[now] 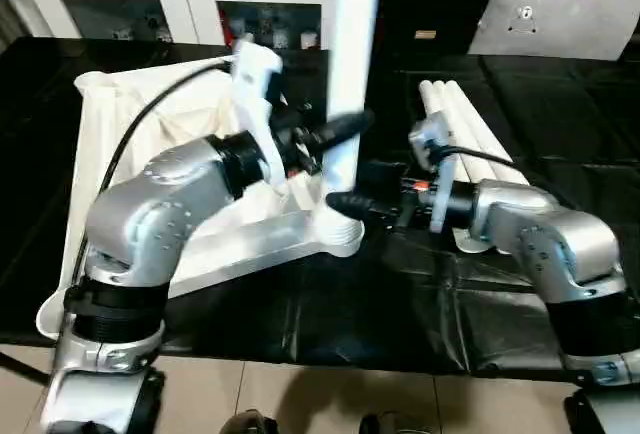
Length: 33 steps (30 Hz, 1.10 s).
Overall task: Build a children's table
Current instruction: Pick table leg
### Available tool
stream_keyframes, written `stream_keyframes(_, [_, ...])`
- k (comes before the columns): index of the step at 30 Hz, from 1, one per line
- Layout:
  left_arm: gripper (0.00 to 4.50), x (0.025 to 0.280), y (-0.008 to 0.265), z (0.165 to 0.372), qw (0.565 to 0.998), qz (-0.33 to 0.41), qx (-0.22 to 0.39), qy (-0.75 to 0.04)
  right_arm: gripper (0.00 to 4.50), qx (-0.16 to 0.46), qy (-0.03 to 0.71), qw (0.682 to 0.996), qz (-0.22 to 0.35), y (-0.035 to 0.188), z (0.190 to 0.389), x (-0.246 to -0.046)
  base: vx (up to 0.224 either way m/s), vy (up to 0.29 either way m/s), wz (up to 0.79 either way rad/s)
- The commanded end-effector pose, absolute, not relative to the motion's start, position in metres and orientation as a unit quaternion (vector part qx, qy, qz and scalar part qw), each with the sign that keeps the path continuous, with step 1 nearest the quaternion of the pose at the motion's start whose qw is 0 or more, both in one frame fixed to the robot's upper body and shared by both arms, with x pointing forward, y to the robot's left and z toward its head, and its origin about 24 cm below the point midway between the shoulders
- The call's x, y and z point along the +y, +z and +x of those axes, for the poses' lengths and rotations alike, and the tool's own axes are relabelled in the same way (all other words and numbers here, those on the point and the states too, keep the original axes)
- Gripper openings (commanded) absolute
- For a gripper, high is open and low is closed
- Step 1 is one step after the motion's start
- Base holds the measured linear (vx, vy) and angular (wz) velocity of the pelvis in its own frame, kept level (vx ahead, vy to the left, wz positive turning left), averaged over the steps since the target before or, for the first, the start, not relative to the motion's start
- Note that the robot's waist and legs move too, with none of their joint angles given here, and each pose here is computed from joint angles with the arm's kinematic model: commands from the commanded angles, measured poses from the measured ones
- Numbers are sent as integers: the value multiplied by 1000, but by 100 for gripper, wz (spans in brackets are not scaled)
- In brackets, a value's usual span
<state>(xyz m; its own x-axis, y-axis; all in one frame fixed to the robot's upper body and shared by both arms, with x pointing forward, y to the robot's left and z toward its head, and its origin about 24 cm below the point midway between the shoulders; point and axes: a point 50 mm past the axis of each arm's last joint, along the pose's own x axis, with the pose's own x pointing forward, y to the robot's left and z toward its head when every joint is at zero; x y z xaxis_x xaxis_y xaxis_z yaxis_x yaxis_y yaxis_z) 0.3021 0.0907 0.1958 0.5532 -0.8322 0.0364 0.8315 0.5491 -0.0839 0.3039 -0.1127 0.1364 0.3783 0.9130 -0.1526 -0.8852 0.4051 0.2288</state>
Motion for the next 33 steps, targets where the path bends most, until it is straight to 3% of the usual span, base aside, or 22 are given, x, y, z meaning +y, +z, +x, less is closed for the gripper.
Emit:
stream_keyframes(1, [185, 87, 206, 298, 873, -25, -21, -487, 379, 131, 549, 824, 49, 139, 305, -108, 0, 0, 0])
stream_keyframes(9, [185, 86, 206, 295, 867, -17, -32, -496, 326, 137, 559, 816, 59, 136, 304, -105, 0, 0, 0])
stream_keyframes(20, [185, 81, 210, 292, 856, -46, -34, -514, 218, 140, 556, 817, 67, 132, 305, -103, 0, 0, 0])
stream_keyframes(23, [185, 82, 207, 293, 858, -41, -30, -511, 218, 128, 564, 814, 61, 134, 304, -102, 0, 0, 0])
stream_keyframes(24, [185, 82, 207, 293, 858, -41, -30, -511, 259, 128, 564, 814, 61, 134, 304, -102, 0, 0, 0])
stream_keyframes(26, [185, 82, 207, 294, 859, -41, -29, -510, 259, 129, 565, 812, 65, 134, 304, -101, 0, 0, 0])
stream_keyframes(28, [185, 83, 207, 294, 860, -40, -29, -509, 289, 128, 563, 813, 68, 134, 304, -101, 0, 0, 0])
stream_keyframes(33, [185, 85, 206, 294, 861, -36, -27, -506, 289, 120, 558, 818, 71, 137, 306, -104, 0, 0, 0])
